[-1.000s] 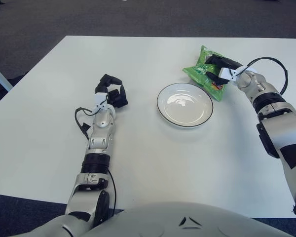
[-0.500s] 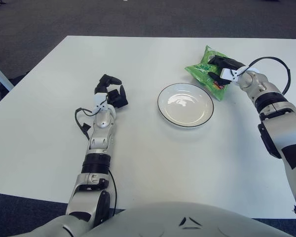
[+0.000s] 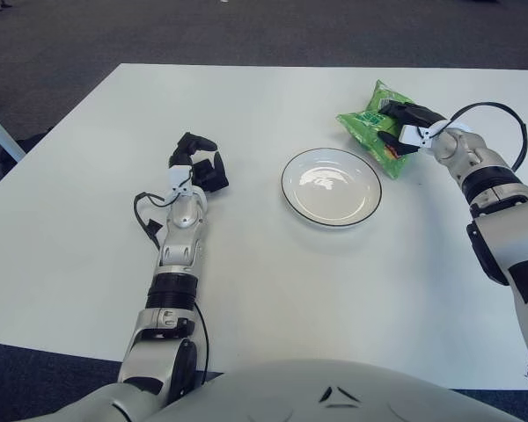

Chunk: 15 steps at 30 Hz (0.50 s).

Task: Put the snack into the plate.

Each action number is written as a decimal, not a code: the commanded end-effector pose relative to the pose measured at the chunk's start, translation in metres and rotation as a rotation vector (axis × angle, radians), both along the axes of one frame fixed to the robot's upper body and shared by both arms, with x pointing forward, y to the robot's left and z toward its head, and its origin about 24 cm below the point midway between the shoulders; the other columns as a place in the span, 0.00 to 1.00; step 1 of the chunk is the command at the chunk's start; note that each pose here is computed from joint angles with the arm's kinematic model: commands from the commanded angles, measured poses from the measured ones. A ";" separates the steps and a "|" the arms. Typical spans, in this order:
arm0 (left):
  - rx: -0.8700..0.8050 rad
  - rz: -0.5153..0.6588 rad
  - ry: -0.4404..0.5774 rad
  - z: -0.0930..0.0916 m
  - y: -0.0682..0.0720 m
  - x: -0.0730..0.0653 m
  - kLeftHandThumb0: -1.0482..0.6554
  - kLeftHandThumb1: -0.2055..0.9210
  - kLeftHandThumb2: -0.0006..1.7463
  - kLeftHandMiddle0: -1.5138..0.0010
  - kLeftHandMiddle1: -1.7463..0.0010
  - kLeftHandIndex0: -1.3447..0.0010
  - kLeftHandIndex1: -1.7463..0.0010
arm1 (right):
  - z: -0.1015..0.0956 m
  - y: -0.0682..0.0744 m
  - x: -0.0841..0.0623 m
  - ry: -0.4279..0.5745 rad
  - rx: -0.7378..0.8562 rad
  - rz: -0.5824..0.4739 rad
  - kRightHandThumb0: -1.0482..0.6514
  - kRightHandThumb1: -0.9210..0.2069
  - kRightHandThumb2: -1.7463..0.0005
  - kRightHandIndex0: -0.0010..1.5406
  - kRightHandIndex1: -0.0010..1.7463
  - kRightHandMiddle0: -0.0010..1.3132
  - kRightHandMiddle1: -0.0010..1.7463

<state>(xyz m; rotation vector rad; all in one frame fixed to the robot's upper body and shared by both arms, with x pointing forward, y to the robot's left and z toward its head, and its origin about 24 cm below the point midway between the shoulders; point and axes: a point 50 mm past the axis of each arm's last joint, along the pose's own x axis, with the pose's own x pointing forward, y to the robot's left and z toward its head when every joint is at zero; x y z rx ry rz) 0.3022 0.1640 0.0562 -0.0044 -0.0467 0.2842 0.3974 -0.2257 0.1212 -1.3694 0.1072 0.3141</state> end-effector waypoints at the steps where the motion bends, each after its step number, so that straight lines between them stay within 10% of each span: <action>1: -0.027 0.026 0.221 -0.062 -0.001 -0.037 0.32 0.40 0.81 0.13 0.00 0.50 0.00 | -0.041 -0.016 -0.018 0.166 -0.084 -0.046 0.12 0.01 0.59 0.01 0.00 0.00 0.49; 3: -0.024 0.029 0.220 -0.062 -0.001 -0.037 0.32 0.39 0.81 0.13 0.00 0.50 0.00 | -0.041 -0.017 -0.018 0.154 -0.091 -0.049 0.15 0.04 0.61 0.04 0.03 0.00 0.59; 11: -0.021 0.028 0.224 -0.061 -0.001 -0.038 0.31 0.39 0.81 0.13 0.00 0.49 0.00 | -0.040 -0.021 -0.019 0.100 -0.111 -0.054 0.34 0.38 0.38 0.04 0.85 0.32 0.97; 15: -0.017 0.037 0.228 -0.061 -0.002 -0.038 0.32 0.40 0.80 0.13 0.00 0.50 0.00 | -0.038 -0.022 -0.018 0.074 -0.082 -0.078 0.53 0.68 0.19 0.37 0.83 0.53 0.99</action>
